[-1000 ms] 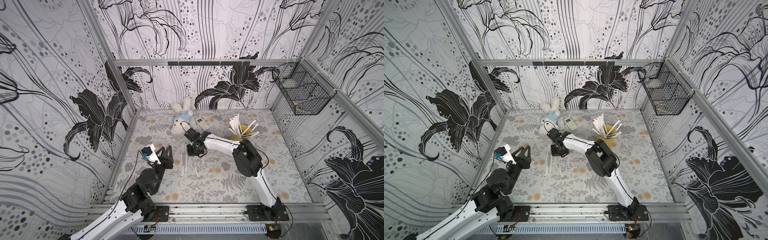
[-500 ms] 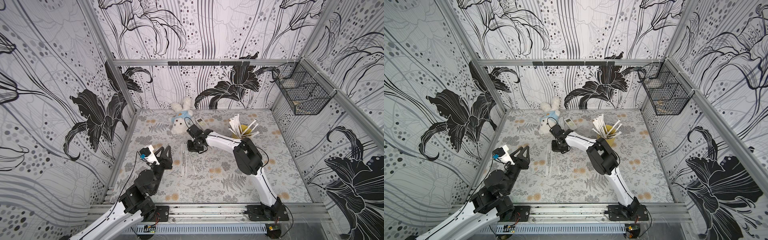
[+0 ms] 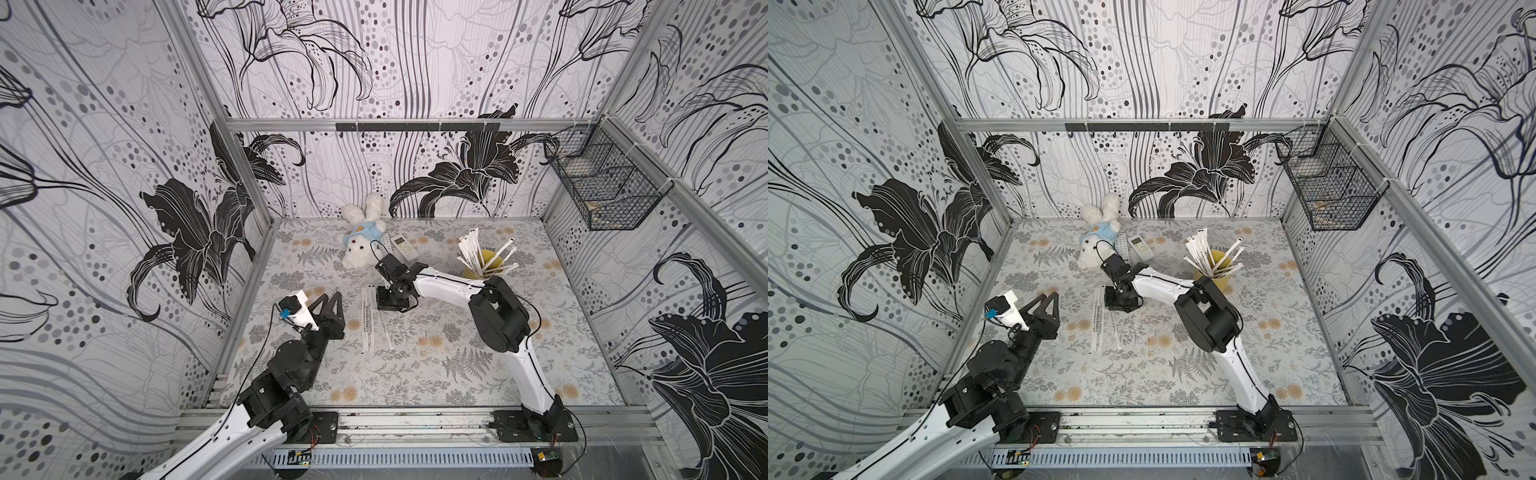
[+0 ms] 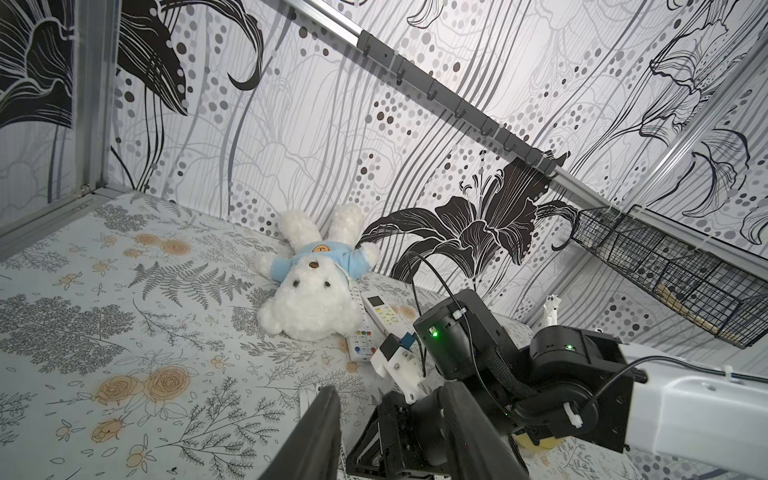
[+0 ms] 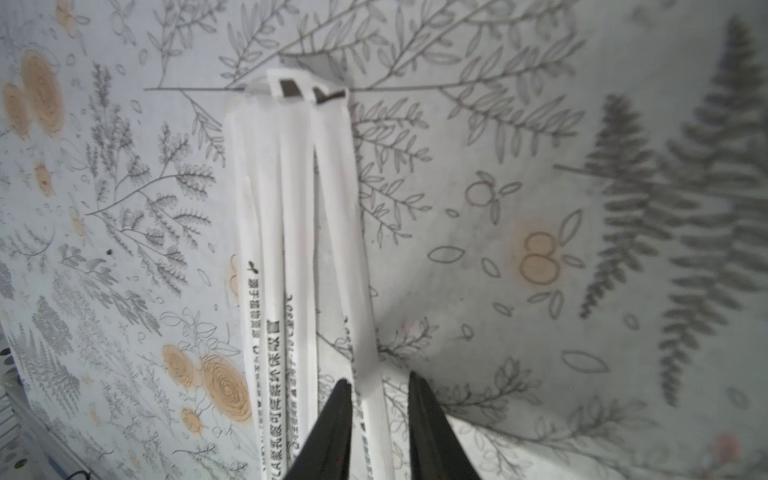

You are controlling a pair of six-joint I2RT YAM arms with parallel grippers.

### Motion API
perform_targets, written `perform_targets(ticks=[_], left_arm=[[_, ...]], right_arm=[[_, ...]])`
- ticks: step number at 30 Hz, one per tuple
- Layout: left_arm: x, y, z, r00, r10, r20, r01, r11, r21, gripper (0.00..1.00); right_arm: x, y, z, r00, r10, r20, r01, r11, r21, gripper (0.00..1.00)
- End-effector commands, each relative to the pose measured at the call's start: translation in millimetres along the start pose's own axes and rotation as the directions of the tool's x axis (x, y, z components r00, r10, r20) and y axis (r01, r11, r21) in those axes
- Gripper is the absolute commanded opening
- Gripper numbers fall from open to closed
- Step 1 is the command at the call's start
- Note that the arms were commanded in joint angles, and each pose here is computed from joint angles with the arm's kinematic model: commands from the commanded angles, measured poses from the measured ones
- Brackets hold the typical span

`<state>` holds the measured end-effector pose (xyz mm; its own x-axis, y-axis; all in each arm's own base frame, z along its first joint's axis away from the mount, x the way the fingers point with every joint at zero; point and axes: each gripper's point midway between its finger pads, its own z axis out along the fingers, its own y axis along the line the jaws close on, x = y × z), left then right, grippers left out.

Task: Take the straws out of the storage container
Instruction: Adjust the straw at the center of the board.

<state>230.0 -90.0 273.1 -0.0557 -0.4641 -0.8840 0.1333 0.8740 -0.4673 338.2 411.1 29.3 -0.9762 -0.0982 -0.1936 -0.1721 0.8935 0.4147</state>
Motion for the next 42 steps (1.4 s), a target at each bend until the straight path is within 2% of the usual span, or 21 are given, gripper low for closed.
perform_targets(ticks=[1, 13, 19, 24, 28, 30, 33, 35, 38, 42], left_arm=[[0.7, -0.1, -0.5, 1.000, -0.006, 0.003, 0.006, 1.000, 0.013, 0.45], [4.3, 2.1, -0.2, 1.000, 0.001, -0.004, -0.001, 1.000, 0.006, 0.45], [7.2, -1.3, 4.7, 1.000, 0.025, -0.016, -0.025, 1.000, 0.002, 0.44], [10.8, -16.0, 16.6, 0.998, 0.053, -0.032, -0.053, 0.998, 0.028, 0.42], [15.2, -53.3, 35.0, 0.995, 0.081, -0.049, -0.074, 0.987, 0.140, 0.41], [16.4, -72.4, 46.7, 0.994, 0.094, -0.060, -0.082, 0.980, 0.180, 0.40], [17.7, -105.4, 63.4, 0.993, 0.104, -0.058, -0.085, 0.961, 0.264, 0.39], [19.6, -129.3, 73.6, 0.994, 0.099, -0.047, -0.079, 0.941, 0.328, 0.39], [29.2, -164.6, 86.4, 0.993, 0.118, -0.027, -0.096, 0.902, 0.422, 0.39], [53.0, -207.4, 107.3, 0.988, 0.152, -0.024, -0.120, 0.855, 0.505, 0.37]], right_arm=[[16.8, 8.5, -1.1, 0.999, 0.012, -0.047, -0.014, 0.999, -0.046, 0.28], [12.3, 32.7, -1.9, 0.999, 0.021, -0.037, -0.027, 0.985, -0.171, 0.26], [3.0, 46.5, -28.4, 1.000, -0.011, 0.013, 0.013, 0.978, -0.208, 0.26], [-21.6, 64.2, -102.3, 0.978, -0.107, 0.180, 0.139, 0.974, -0.178, 0.27], [-36.3, 72.9, -176.2, 0.917, -0.209, 0.340, 0.264, 0.957, -0.125, 0.29], [-43.3, 64.3, -209.8, 0.881, -0.226, 0.415, 0.282, 0.956, -0.079, 0.31], [-54.9, 31.4, -252.5, 0.852, -0.187, 0.489, 0.257, 0.963, -0.081, 0.32], [-63.4, -3.9, -285.7, 0.831, -0.113, 0.545, 0.206, 0.972, -0.114, 0.32], [-68.1, -49.3, -329.4, 0.760, -0.044, 0.649, 0.135, 0.987, -0.091, 0.32], [-57.8, -86.2, -371.5, 0.680, -0.052, 0.732, 0.103, 0.994, -0.025, 0.33]])
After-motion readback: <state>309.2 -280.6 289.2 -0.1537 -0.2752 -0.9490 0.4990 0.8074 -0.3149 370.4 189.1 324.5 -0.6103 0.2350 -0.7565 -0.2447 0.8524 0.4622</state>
